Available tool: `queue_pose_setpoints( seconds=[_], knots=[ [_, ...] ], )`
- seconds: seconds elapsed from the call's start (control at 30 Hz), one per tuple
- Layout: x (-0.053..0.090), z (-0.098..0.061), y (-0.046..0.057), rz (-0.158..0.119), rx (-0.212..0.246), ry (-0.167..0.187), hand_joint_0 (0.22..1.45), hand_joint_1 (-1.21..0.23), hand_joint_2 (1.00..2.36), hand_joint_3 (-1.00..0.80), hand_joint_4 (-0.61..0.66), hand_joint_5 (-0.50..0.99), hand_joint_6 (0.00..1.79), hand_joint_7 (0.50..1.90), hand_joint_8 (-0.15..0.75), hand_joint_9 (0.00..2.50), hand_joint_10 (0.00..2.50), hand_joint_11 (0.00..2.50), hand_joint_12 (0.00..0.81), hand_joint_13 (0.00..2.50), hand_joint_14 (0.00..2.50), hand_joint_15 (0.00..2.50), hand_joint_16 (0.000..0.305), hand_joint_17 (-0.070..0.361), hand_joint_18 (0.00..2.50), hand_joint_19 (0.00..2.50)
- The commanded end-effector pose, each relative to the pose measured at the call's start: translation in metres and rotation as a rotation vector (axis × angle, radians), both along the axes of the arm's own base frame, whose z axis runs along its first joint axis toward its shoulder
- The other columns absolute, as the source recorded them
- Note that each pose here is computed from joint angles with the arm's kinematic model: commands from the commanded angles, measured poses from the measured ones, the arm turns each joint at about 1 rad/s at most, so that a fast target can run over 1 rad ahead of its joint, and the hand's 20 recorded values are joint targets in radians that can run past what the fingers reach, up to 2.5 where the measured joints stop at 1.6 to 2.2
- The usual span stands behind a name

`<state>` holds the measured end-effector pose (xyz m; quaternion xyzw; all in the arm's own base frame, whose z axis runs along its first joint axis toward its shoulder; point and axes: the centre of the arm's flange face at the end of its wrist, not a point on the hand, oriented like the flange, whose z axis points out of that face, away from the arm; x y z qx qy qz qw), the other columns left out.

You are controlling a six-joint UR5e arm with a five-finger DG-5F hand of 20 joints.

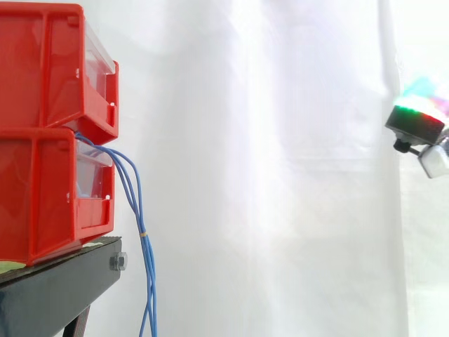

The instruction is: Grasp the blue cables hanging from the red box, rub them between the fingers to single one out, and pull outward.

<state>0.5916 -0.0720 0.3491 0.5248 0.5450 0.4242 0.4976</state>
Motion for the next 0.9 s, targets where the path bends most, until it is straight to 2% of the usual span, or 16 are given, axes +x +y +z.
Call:
queue_pose_setpoints(
  seconds=[0.0,0.1,0.2,0.23,0.37,0.4,0.5,0.6,0.77,0.8,0.87],
  knots=[
    [0.007,0.001,0.002,-0.006,-0.02,-0.042,0.54,-0.75,1.0,-0.5,0.22,-0.2,0.5,0.92,0.226,0.48,0.01,0.31,0.396,0.58,0.02,0.52,0.057,0.128,0.41,0.55],
    [0.011,0.005,-0.001,-0.038,-0.047,-0.084,0.54,-0.75,1.0,-0.5,0.22,-0.2,0.5,0.92,0.229,0.5,0.01,0.36,0.396,0.58,0.02,0.52,0.057,0.128,0.41,0.55],
    [0.013,0.006,-0.002,-0.062,-0.063,-0.096,0.54,-0.75,1.0,-0.5,0.22,-0.19,0.5,0.93,0.237,0.56,0.01,0.52,0.396,0.58,0.02,0.53,0.057,0.128,0.41,0.56],
    [0.014,0.007,-0.004,-0.08,-0.073,-0.105,0.54,-0.75,1.0,-0.5,0.22,-0.19,0.5,0.93,0.238,0.58,0.02,0.55,0.396,0.58,0.02,0.53,0.057,0.128,0.41,0.56],
    [0.014,0.007,-0.004,-0.097,-0.091,-0.111,0.51,-0.76,1.0,-0.5,0.22,-0.19,0.5,0.96,0.252,0.59,0.02,0.73,0.404,0.62,0.02,0.61,0.058,0.132,0.42,0.58],
    [0.017,0.002,-0.004,-0.103,-0.103,-0.105,0.51,-0.77,1.0,-0.5,0.22,-0.19,0.5,0.97,0.261,0.6,0.02,0.8,0.405,0.63,0.02,0.63,0.059,0.133,0.44,0.59],
    [0.024,-0.013,-0.004,-0.109,-0.103,-0.095,0.49,-0.77,1.0,-0.5,0.22,-0.2,0.5,0.97,0.271,0.63,0.02,0.91,0.411,0.65,0.02,0.67,0.061,0.137,0.46,0.6],
    [0.031,-0.022,-0.001,-0.107,-0.098,-0.111,0.48,-0.77,1.0,-0.5,0.23,-0.2,0.5,0.97,0.273,0.63,0.01,0.92,0.42,0.67,0.02,0.69,0.062,0.139,0.48,0.61],
    [0.041,-0.041,0.001,-0.107,-0.098,-0.113,0.53,-0.78,1.0,-0.5,0.22,-0.19,0.5,0.99,0.266,0.63,0.02,0.92,0.404,0.75,0.02,0.8,0.059,0.132,0.51,0.64],
    [0.049,-0.054,0.002,-0.109,-0.099,-0.127,0.56,-0.79,1.01,-0.43,0.21,-0.19,0.5,1.03,0.262,0.62,0.02,0.93,0.397,0.76,0.02,0.81,0.057,0.128,0.51,0.65],
    [0.052,-0.055,0.003,-0.111,-0.099,-0.142,0.57,-0.8,1.02,-0.32,0.21,-0.18,0.5,1.07,0.259,0.62,0.02,0.92,0.394,0.77,0.02,0.82,0.056,0.126,0.51,0.65]
  ],
)
